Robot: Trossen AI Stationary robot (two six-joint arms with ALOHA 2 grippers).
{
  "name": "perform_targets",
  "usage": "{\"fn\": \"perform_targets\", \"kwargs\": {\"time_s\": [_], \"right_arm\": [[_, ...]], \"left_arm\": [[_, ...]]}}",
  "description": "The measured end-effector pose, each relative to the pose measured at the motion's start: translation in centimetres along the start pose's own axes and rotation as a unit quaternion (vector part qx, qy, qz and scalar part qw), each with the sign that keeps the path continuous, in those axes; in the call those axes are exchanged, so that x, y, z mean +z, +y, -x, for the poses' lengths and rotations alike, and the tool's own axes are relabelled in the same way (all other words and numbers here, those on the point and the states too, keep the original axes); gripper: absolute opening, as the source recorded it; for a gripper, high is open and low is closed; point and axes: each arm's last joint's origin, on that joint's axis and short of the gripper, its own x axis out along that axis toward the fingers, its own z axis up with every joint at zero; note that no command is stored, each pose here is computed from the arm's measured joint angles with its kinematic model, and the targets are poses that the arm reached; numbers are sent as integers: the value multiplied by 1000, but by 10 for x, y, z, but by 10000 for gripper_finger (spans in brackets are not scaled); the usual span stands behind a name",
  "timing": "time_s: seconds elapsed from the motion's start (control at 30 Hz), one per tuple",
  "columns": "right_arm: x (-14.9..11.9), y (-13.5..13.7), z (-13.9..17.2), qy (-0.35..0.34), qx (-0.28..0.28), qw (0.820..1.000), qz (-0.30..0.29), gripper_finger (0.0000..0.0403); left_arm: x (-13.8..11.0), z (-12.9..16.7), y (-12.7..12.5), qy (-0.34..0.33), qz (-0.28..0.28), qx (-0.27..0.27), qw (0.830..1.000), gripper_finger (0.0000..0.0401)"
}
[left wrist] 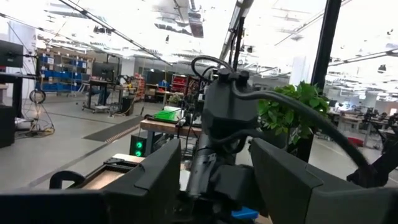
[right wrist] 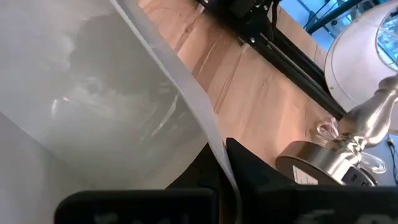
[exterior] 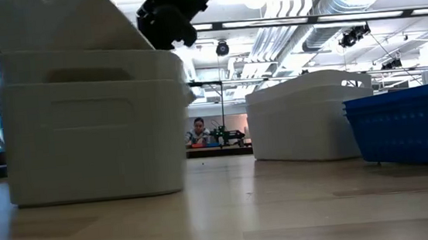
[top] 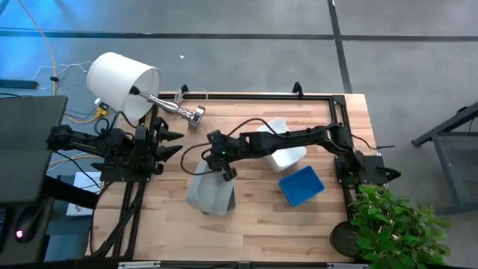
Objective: Stack baskets by color
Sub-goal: Stack the bottom gray bin on top of the gray bin
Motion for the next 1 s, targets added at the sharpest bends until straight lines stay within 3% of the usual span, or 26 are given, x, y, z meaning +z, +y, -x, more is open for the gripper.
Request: {"fn": "perform_targets", "kwargs": {"time_s": [0.3,0.47,0.73,1.0], "right_arm": [[10,0,18,-15,-3,1000,13,0],[12,-3,34,-18,5,999,49,0],[11,-2,50,41,57,995,67,0],[8,19,54,92,110,987,70,0]], "left_arm": [[0,0,0,1,0,0,1000,184],[0,0,0,1,0,0,1000,184],[-1,0,0,3,-1,2,1000,184],[-1,0,0,3,-1,5,1000,184]]}}
